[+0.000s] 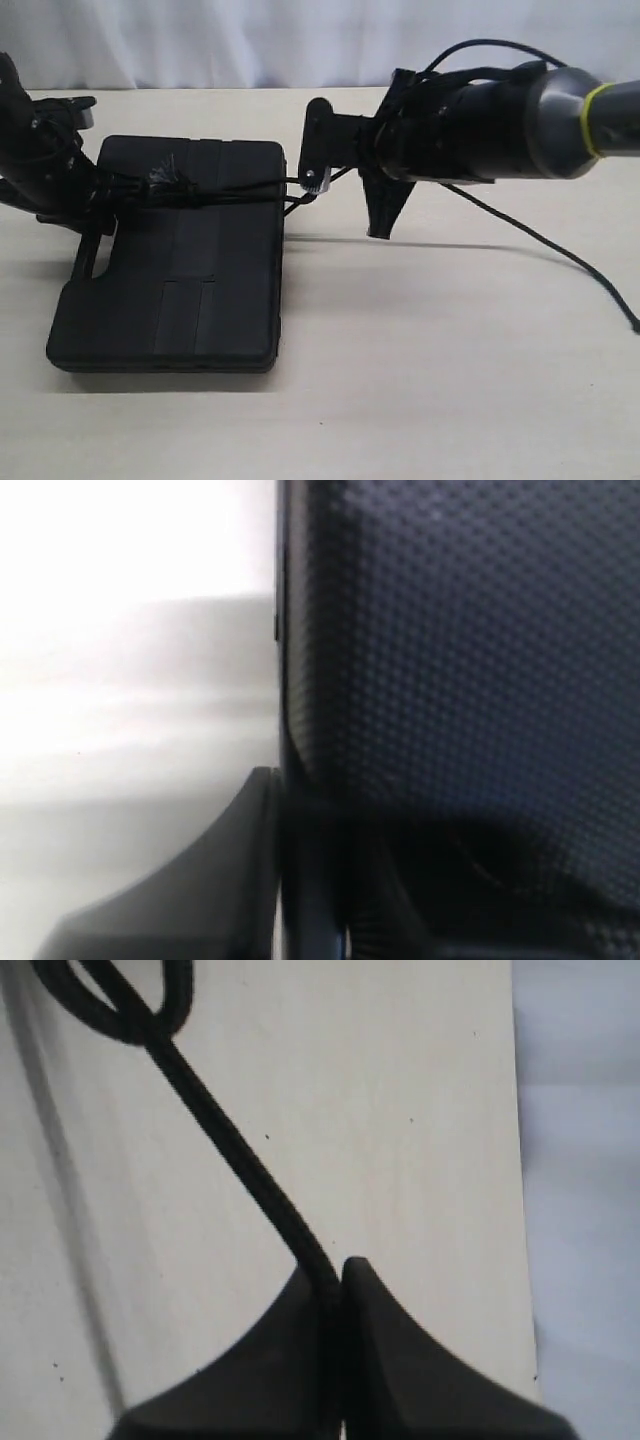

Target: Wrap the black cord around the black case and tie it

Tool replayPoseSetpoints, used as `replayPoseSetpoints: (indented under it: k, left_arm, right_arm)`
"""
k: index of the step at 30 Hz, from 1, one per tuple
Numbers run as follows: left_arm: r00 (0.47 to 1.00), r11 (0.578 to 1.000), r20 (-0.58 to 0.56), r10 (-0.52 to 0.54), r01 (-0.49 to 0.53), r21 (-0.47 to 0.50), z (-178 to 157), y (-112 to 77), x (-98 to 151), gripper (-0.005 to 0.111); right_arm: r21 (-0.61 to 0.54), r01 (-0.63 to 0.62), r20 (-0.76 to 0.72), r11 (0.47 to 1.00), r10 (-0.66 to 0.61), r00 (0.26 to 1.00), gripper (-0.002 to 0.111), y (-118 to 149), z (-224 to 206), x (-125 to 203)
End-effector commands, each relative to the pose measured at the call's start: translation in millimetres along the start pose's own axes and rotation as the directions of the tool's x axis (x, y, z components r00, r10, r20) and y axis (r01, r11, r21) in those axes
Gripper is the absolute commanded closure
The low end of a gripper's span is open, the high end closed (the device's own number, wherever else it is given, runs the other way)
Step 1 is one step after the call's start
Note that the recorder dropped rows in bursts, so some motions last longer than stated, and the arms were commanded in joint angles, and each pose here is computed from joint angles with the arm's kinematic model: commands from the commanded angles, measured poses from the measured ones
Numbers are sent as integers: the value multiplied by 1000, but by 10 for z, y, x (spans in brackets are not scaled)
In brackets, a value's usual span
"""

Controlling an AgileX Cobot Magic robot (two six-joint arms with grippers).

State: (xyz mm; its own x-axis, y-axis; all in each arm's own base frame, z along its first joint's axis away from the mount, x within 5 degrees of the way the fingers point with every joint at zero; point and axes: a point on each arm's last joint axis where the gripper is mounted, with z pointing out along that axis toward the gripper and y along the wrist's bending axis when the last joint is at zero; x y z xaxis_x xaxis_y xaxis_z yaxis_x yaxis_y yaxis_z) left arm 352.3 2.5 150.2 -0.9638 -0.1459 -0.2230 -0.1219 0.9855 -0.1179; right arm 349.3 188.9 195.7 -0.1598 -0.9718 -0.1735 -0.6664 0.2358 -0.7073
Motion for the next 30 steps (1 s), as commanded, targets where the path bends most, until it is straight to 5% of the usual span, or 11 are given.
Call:
replayPoseSetpoints:
  k: [1,12,20,24,30]
  left_arm:
    - [1000,1000,9,-7,7,0,-50,6,0,107]
    - [997,997,-16,-72,72,35,196,-6,-2,107]
    - [995,994,-34,-97,99,51,249,-18,9,107]
    - [994,992,-32,-107,108,59,249,-25,7,107]
    - [995,993,-26,-99,100,65,249,-30,1,107]
  right_arm:
    - [23,-135,-114,991,137,984,104,-263,-50,338]
    - [-50,-324,-234,945,304,923,104,-52,233,1220]
    - [-70,-368,-350,927,323,879,102,88,338,1508]
    - [-96,-347,-355,933,293,888,81,163,334,1421]
    - [-132,-111,-241,985,77,967,52,332,212,900]
